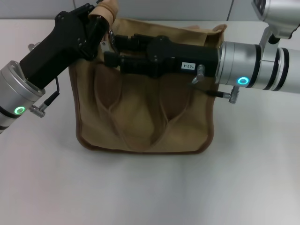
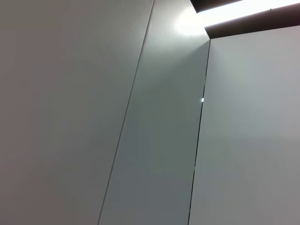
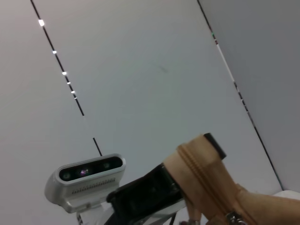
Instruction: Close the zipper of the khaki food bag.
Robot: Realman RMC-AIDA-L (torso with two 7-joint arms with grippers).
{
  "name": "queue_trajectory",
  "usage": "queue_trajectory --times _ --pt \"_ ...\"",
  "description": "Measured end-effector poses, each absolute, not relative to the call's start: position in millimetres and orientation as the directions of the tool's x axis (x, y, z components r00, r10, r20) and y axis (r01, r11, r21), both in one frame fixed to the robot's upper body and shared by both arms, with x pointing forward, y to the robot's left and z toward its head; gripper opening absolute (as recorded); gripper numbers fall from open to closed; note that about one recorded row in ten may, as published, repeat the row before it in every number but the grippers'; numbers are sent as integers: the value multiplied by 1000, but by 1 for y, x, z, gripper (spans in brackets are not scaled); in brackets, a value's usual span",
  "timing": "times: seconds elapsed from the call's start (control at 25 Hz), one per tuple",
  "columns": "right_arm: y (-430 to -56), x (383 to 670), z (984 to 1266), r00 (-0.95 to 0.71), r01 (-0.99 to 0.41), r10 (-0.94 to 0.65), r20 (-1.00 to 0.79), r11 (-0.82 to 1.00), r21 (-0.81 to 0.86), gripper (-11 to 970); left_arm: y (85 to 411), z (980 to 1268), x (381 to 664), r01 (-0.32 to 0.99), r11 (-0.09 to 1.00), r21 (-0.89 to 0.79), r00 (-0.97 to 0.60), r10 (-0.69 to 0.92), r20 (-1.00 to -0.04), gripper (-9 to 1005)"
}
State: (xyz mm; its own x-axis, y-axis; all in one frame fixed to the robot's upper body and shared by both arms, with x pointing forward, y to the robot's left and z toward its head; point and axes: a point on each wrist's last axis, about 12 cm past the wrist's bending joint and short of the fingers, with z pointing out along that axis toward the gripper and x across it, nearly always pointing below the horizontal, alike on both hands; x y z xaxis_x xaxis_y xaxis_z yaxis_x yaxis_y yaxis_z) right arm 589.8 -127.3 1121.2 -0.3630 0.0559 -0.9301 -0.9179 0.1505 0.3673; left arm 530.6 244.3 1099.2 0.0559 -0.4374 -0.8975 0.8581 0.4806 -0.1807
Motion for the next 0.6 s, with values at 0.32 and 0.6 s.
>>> queue_trajectory --times 0.32,0.6 --pt "-126 583 1118 -361 -922 64 -930 126 367 751 244 1098 532 854 488 -180 56 -431 -901 19" --pt "-128 580 1114 -339 -927 83 -937 139 348 730 244 1098 532 852 491 -180 57 -428 -902 19"
